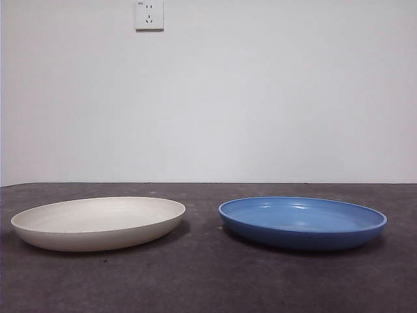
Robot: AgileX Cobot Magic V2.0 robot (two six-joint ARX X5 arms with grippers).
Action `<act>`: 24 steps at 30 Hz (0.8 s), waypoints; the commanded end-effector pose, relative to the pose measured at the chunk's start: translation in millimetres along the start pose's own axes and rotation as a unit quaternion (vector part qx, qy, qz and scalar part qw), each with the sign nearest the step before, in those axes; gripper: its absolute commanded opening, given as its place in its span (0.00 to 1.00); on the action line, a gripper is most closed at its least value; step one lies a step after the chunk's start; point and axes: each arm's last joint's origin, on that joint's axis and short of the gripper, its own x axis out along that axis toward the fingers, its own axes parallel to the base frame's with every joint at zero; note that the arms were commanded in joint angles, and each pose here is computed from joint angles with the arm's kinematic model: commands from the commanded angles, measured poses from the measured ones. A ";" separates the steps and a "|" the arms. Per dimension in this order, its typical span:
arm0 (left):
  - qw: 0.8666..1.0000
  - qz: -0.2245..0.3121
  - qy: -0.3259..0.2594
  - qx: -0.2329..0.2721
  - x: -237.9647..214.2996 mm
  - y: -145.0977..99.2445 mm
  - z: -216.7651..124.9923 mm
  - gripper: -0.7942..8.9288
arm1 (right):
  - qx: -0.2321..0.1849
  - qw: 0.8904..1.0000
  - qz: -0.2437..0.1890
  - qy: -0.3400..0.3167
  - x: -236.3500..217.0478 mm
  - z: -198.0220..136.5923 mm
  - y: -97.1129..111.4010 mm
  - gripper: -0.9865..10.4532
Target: Pick up the white plate, put it on the blue plate, put it on desk
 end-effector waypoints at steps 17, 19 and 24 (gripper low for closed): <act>0.960 -0.145 0.203 0.130 14.2 -49.2 28.5 0.10 | -0.081 0.949 0.134 0.272 20.3 33.7 32.6 0.09; 0.958 -0.149 0.208 0.133 14.0 -50.6 27.1 0.10 | -0.085 0.945 0.142 0.281 19.2 31.7 35.2 0.09; 0.957 -0.151 0.210 0.133 13.9 -51.4 26.6 0.11 | -0.092 0.942 0.153 0.284 19.5 30.7 38.6 0.09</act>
